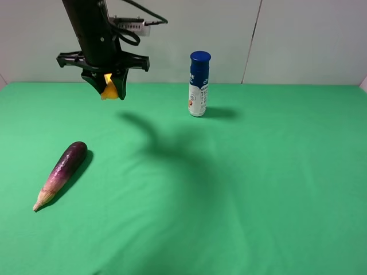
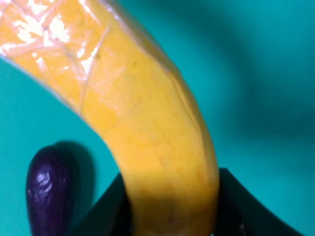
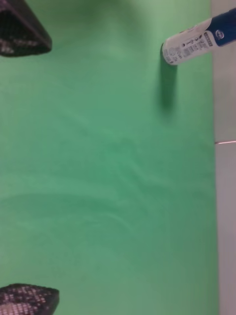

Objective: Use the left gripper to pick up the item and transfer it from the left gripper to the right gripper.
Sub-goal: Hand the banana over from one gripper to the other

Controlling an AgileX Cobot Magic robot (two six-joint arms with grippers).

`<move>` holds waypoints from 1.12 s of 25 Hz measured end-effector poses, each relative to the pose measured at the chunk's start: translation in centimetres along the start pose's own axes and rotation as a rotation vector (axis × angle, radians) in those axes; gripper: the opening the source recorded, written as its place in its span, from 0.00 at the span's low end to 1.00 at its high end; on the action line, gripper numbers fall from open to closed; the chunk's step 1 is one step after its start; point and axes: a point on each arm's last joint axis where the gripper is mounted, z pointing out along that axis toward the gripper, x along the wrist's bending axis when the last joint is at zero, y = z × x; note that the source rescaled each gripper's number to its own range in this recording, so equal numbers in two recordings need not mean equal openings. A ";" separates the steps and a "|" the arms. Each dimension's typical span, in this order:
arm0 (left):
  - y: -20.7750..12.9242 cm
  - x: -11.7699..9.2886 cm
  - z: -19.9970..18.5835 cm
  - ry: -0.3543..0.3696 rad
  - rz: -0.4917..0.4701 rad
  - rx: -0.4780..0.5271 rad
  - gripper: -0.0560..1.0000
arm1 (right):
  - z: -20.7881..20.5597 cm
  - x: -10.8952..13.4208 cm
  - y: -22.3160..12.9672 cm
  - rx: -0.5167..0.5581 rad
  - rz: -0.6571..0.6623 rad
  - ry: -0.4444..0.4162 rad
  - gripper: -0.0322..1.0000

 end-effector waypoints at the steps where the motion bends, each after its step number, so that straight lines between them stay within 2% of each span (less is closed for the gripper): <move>1: -0.3 -0.3 -0.5 0.000 0.028 0.003 0.05 | 0.0 0.0 0.0 0.000 0.000 0.000 1.00; 7: -2.1 -2.4 -3.7 -0.022 0.202 -0.039 0.05 | 0.0 0.0 0.0 0.000 0.000 0.000 1.00; 12: -3.4 -3.8 -5.8 -0.045 0.310 -0.088 0.05 | 0.0 0.0 0.0 0.000 0.000 0.000 1.00; 18: -4.6 -5.2 -7.2 -0.155 0.431 -0.097 0.05 | 0.0 0.0 0.0 0.000 0.000 0.000 1.00; 23: -4.9 -5.8 -7.3 -0.213 0.478 -0.088 0.05 | 0.0 -0.1 0.0 0.001 -0.006 -0.009 1.00; 28: -4.9 -5.8 -7.3 -0.221 0.488 -0.087 0.05 | 0.0 -0.1 0.0 0.002 -0.008 -0.013 1.00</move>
